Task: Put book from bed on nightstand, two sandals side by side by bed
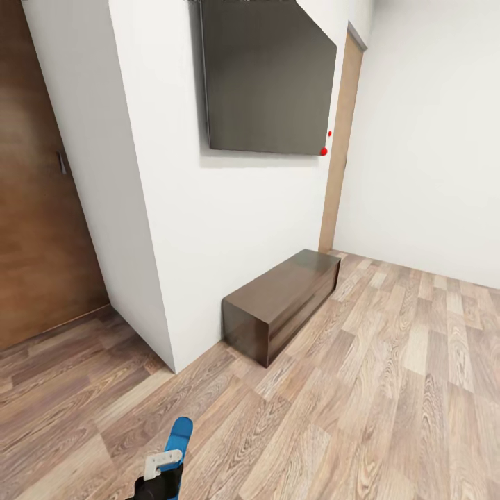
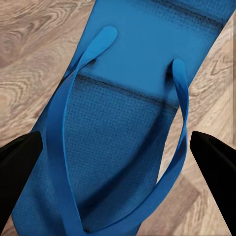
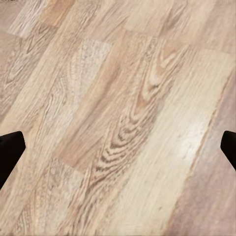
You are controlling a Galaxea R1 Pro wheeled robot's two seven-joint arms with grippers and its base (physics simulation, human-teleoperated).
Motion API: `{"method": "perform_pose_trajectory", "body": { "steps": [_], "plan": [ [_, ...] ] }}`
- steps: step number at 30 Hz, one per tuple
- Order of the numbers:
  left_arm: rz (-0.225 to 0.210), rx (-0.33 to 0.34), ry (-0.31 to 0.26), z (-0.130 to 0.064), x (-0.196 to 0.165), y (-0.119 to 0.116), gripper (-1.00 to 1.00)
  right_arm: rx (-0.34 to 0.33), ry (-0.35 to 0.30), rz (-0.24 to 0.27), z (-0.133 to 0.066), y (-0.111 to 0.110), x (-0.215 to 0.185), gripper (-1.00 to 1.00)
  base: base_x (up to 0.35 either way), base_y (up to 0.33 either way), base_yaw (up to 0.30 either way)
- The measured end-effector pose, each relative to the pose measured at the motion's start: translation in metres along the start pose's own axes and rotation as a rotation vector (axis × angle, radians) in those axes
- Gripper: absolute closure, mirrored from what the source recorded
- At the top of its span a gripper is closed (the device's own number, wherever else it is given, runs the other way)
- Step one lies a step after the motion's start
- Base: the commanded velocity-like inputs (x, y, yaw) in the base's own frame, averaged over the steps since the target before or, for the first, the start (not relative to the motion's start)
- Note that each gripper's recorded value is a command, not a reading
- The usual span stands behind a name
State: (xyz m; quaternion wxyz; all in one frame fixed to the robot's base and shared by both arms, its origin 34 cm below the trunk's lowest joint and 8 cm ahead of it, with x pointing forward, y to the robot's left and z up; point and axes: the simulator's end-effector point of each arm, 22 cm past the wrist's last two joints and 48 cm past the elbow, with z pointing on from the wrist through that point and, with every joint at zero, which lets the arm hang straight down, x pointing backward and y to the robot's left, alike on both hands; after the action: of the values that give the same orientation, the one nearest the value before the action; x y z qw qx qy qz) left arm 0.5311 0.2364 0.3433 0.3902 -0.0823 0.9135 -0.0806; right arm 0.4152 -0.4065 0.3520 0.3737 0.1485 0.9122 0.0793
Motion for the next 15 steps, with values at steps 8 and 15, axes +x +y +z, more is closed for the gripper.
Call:
{"method": "perform_pose_trajectory", "body": {
  "steps": [8, 15],
  "plan": [
    [-0.005, 0.01, 0.002, -0.009, -0.013, -0.012, 1.0, 0.0, 0.0, -0.001, -0.01, 0.005, -0.014, -1.0, 0.0, 0.0, 0.0],
    [-0.008, 0.015, 0.005, -0.012, -0.017, -0.017, 1.0, 0.002, -0.002, -0.002, -0.013, 0.007, -0.019, -1.0, 0.0, 0.0, 0.0]
  ]
}}
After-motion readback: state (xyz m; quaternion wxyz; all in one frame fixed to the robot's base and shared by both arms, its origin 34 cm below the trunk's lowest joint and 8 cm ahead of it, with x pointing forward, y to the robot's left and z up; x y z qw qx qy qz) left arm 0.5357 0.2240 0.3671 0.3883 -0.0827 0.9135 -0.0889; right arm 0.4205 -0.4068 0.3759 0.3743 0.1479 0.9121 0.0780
